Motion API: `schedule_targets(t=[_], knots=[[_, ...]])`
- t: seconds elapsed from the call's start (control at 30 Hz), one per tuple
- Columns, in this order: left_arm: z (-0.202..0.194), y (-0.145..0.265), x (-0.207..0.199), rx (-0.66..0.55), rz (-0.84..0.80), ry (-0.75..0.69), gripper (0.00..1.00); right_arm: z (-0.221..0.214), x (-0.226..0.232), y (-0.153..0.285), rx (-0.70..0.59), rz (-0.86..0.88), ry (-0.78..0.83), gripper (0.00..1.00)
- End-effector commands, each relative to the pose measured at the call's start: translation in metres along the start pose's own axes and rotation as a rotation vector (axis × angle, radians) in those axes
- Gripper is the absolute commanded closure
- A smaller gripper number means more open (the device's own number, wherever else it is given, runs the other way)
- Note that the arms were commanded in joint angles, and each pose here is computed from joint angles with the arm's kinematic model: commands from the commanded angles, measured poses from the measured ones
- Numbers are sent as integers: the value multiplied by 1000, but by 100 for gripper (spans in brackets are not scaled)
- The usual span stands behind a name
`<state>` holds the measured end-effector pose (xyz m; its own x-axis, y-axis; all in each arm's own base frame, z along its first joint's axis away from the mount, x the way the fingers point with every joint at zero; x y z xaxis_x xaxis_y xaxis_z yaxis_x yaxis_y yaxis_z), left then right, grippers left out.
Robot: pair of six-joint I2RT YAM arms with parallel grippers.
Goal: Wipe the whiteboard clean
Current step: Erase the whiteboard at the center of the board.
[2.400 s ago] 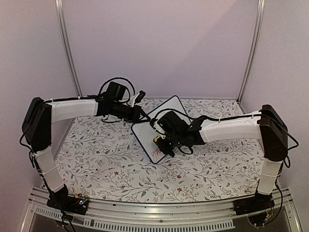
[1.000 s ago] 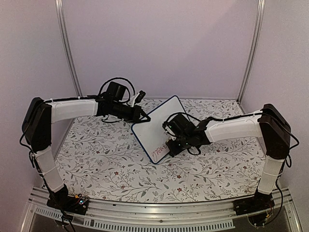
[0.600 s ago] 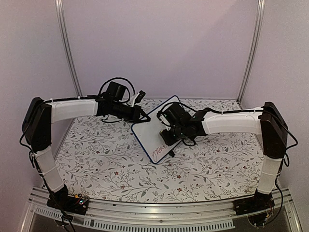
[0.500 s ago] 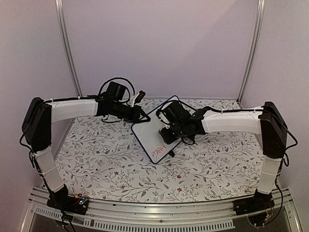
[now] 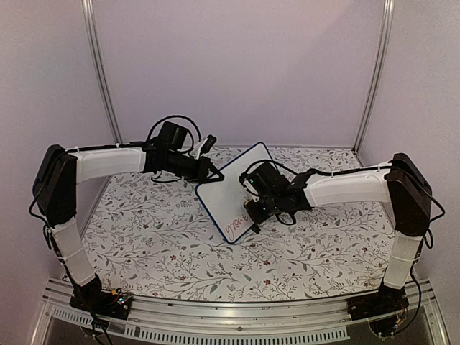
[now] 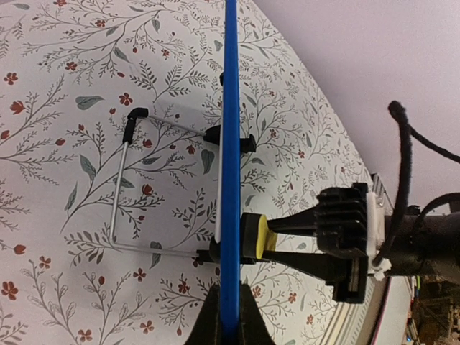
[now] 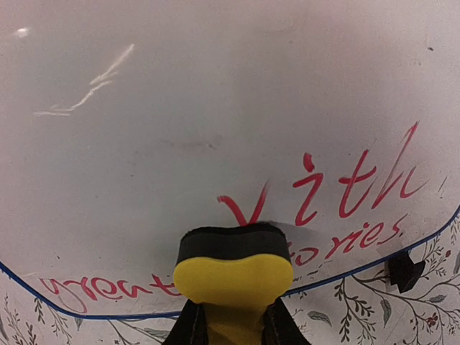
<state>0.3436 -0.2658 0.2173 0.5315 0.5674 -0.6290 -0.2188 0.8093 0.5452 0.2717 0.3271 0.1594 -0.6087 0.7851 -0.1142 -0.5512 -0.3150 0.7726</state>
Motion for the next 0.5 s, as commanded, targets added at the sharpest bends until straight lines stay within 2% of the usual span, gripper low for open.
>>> schedule_targets(t=[0.0, 0.33, 0.47], knots=[[-10, -4, -13, 56, -32, -31, 100, -9, -8, -6, 30, -26, -29, 85], [-9, -2, -14, 49, -26, -40, 100, 36, -13, -1, -77, -37, -25, 84], [-10, -2, -14, 51, -26, -38, 100, 41, -17, -3, -85, -43, -19, 84]])
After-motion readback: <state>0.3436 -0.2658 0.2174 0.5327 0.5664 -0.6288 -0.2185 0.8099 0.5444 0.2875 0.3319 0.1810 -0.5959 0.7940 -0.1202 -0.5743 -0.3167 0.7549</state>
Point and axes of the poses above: each gripper's point midway between its finger pads, its own y axis back along the fingers, its own x axis along the line the jaws close on, z = x × y, the point moved 10 cm from there along y, back along the fingers, and after that the axes turned 4 degrees about y, right-handed, at the moved point
